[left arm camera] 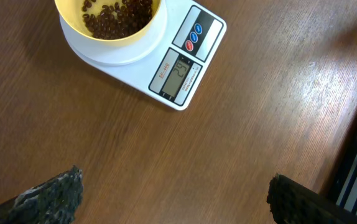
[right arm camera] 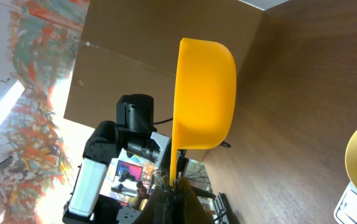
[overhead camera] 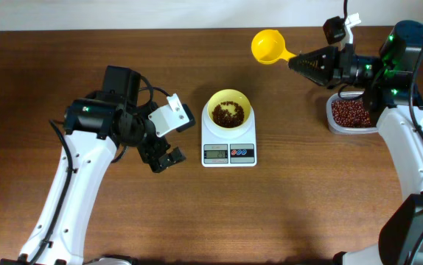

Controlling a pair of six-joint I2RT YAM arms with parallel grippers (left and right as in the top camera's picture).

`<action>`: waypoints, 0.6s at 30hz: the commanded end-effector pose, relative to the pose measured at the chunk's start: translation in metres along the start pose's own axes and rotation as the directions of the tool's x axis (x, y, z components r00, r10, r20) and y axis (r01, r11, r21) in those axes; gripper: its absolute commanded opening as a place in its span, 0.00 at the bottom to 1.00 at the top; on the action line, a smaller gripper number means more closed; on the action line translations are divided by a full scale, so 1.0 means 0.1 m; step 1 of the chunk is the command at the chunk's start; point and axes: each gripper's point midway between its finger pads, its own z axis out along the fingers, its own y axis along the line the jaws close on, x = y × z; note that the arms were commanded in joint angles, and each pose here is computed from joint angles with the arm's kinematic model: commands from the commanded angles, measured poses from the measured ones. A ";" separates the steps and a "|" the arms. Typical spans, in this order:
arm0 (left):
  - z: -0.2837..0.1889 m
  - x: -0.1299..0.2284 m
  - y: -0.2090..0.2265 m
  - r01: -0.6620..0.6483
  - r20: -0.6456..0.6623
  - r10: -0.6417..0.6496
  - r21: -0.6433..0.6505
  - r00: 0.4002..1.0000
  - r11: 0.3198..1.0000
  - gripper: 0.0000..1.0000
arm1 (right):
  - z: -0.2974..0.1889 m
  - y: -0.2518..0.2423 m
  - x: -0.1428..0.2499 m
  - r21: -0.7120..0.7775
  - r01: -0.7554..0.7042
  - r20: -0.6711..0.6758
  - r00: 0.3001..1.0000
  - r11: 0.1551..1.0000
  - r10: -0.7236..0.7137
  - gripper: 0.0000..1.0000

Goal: Scoop item into bowl and weigh 50g on scale
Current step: 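Lift the empty scoop and carry it right back toward the bean tub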

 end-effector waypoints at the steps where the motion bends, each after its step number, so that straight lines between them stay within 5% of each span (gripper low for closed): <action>1: 0.01 0.01 -0.01 -0.008 0.004 0.008 0.010 1.000 1.000 0.99 | -0.01 0.11 0.03 -0.010 0.024 -0.014 1.000 1.000 -0.024 0.04; 18: 0.01 0.01 -0.01 -0.008 0.004 0.008 0.010 1.000 1.000 0.99 | -0.08 0.12 -0.02 -0.002 0.144 0.005 0.990 0.990 -0.144 0.04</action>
